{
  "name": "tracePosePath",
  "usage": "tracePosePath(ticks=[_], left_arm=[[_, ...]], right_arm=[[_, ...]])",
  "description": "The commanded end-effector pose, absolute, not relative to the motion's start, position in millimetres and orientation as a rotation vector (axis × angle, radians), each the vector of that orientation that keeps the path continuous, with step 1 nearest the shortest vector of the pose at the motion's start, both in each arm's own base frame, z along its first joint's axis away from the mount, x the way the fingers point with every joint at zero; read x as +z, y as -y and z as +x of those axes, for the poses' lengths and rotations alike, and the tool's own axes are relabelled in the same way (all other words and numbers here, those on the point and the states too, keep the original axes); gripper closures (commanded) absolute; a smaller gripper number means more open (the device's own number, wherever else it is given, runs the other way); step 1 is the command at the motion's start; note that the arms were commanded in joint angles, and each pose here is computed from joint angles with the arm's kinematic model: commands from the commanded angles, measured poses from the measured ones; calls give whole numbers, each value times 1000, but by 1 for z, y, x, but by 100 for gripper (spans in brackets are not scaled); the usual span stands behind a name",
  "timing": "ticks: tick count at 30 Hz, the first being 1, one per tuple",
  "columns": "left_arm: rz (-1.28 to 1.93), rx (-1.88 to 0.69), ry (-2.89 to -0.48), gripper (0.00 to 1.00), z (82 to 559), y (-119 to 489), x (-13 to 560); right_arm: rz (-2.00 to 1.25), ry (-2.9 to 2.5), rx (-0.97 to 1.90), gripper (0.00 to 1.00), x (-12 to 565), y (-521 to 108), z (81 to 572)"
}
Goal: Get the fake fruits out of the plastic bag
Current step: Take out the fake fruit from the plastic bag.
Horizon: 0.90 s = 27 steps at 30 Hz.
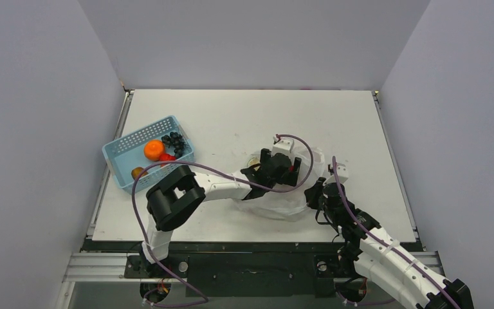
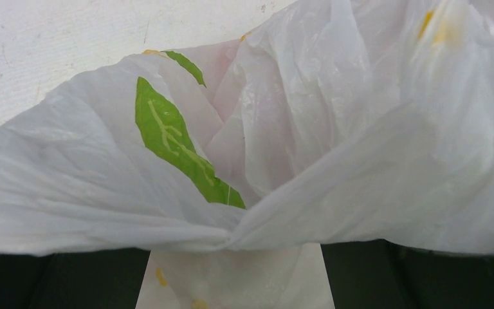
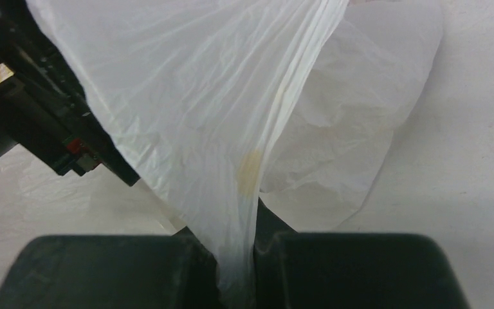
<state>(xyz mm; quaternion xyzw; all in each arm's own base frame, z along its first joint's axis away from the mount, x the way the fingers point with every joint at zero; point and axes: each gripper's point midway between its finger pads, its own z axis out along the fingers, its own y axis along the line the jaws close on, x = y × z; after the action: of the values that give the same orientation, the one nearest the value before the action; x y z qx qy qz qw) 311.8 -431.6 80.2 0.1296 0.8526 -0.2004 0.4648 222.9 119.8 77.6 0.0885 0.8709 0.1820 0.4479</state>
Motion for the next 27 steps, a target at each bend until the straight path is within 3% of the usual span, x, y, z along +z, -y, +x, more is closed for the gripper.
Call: tracePosePath(ticks=[1, 7, 17, 27], left_arm=[[363, -448, -2056, 15, 329, 441, 87], [381, -428, -2050, 18, 342, 453, 82], [365, -532, -2063, 63, 345, 459, 86], [367, -777, -2077, 77, 293, 442, 125]], right_arm=[[212, -2124, 463, 100, 83, -121, 228], [206, -2120, 471, 100, 83, -122, 227], [206, -2116, 476, 100, 84, -123, 228], [212, -2111, 476, 100, 84, -122, 227]])
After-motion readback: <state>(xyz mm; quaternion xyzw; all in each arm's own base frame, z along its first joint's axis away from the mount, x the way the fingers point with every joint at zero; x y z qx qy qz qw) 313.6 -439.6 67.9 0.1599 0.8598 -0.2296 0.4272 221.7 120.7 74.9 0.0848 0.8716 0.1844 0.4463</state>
